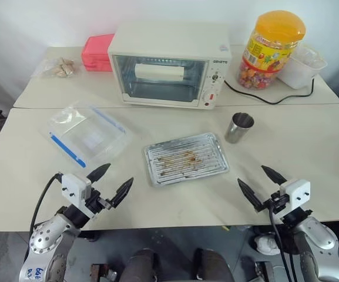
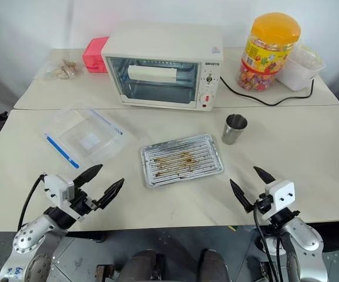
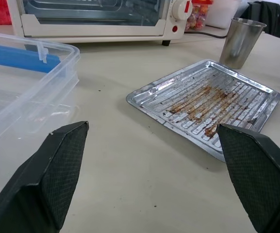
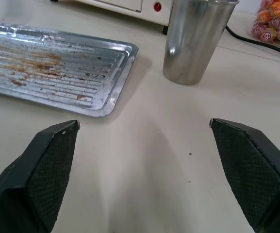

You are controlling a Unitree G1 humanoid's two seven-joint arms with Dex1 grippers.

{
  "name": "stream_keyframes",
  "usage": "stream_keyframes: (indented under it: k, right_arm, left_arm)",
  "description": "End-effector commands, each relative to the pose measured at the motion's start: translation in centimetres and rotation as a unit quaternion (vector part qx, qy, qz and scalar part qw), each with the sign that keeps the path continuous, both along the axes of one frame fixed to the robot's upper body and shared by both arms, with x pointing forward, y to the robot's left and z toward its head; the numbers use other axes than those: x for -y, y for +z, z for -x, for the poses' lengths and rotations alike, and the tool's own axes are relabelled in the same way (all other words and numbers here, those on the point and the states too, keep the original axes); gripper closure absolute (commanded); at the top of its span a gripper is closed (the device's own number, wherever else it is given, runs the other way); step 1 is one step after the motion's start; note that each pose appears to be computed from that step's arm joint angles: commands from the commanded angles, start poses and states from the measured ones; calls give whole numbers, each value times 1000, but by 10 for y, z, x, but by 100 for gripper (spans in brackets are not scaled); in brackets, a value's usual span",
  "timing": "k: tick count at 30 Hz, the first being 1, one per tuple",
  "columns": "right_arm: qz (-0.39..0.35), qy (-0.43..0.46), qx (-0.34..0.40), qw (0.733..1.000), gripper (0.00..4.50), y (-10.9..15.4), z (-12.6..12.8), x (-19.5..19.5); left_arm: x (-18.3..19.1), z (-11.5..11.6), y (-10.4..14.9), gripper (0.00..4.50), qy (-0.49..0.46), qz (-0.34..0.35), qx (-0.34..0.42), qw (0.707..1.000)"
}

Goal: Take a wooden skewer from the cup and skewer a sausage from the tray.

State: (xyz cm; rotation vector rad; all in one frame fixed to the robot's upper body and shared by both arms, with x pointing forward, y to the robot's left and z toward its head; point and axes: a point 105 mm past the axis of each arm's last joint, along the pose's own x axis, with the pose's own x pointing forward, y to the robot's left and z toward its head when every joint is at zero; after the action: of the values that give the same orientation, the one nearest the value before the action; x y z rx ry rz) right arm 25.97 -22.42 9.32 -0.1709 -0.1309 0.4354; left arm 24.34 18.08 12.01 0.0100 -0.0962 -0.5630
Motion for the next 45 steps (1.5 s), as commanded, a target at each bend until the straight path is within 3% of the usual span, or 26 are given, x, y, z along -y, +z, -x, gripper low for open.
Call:
stream_keyframes:
  k: [1, 45]
  right_arm:
    - [4, -3, 11, 1000, 0, 5, 3, 1]
    - [1, -13, 1, 1000, 0, -3, 0, -1]
  left_arm:
    - [0, 2, 3, 3, 3, -2, 7, 1000]
    - [0, -3, 2, 3, 33, -8, 13, 999]
